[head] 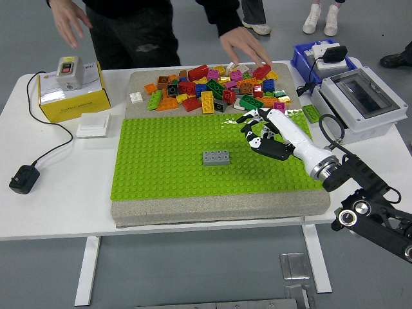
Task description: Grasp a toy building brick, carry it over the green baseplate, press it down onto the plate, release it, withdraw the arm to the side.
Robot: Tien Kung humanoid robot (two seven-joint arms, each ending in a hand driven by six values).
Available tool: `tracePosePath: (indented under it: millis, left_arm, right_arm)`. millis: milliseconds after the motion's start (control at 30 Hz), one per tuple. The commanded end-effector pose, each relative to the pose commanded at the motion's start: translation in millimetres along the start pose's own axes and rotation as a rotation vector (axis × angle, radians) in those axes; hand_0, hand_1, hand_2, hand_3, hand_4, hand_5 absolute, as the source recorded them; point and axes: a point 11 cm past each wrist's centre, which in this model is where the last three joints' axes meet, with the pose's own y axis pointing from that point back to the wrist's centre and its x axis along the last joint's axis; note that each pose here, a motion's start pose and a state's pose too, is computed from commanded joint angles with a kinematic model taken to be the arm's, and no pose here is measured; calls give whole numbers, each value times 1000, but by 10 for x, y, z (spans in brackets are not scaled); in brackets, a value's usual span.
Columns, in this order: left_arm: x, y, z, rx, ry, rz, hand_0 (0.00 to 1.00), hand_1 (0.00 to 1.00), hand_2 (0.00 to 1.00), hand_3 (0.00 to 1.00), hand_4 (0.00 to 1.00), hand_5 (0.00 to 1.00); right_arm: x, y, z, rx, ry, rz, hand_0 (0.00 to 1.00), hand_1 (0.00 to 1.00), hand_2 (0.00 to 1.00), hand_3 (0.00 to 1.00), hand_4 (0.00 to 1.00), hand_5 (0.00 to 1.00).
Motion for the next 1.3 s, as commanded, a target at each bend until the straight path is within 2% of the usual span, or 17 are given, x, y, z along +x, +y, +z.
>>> tracePosePath:
  millis: [33,67,233,267,433,467,533,633,667,833,867,1000,1067,1300]
  left_arm:
    - [-3,-2,-11,2,1,-1,750,693,650,704,389,474]
    - [-6,-3,-19,3,1,-1,750,693,651,705,388,474]
    - [-14,-5,-32,5,3,-3,750,693,651,705,388,474]
    - [-15,-5,-31,5,3,-3,749,693,651,704,388,473]
    - [-31,-5,-30,3,4,-7,749,693,651,704,388,473]
    - [-32,-6,-30,4,4,-7,749,693,650,703,388,473]
    - [-37,-6,-33,4,5,-8,749,693,650,703,388,473]
    - [-38,-6,-31,4,5,-8,749,693,650,703,388,473]
    - [-37,-5,-28,4,5,-8,749,693,650,704,388,473]
    - [-44,-3,-17,1,5,-10,749,693,650,704,388,473]
    - [-48,-4,-17,1,4,-10,749,693,650,704,387,472]
    - [-50,-4,-19,2,3,-10,749,693,650,704,387,472]
    - [-45,-4,-21,2,3,-9,749,693,649,703,387,472]
    - [-29,-4,-23,4,3,-6,750,692,649,703,387,471]
  right_arm:
    - [21,34,22,1,-62,12,128,233,579,645,379,342]
    - [35,59,44,0,-116,21,189,318,604,646,421,391]
    - [128,197,231,-16,-375,83,189,318,604,646,421,391]
    - [151,218,264,-20,-414,95,272,410,603,641,503,492]
    - [382,296,382,-10,-630,169,272,410,603,641,503,492]
    - [415,305,393,-6,-660,176,452,601,665,649,535,613]
    - [493,335,441,3,-755,192,452,601,665,649,535,613]
    - [515,361,495,13,-883,197,452,601,665,649,535,613]
    - [510,367,510,15,-923,198,680,689,722,706,611,789]
    - [438,377,541,34,-1119,202,680,689,722,706,611,789]
    - [421,375,538,38,-1157,203,678,678,712,704,647,842]
    - [371,376,529,55,-1293,204,678,678,712,704,647,842]
    - [356,378,520,66,-1355,205,639,652,702,694,655,867]
    - [331,359,487,102,-1547,224,650,666,715,706,658,882]
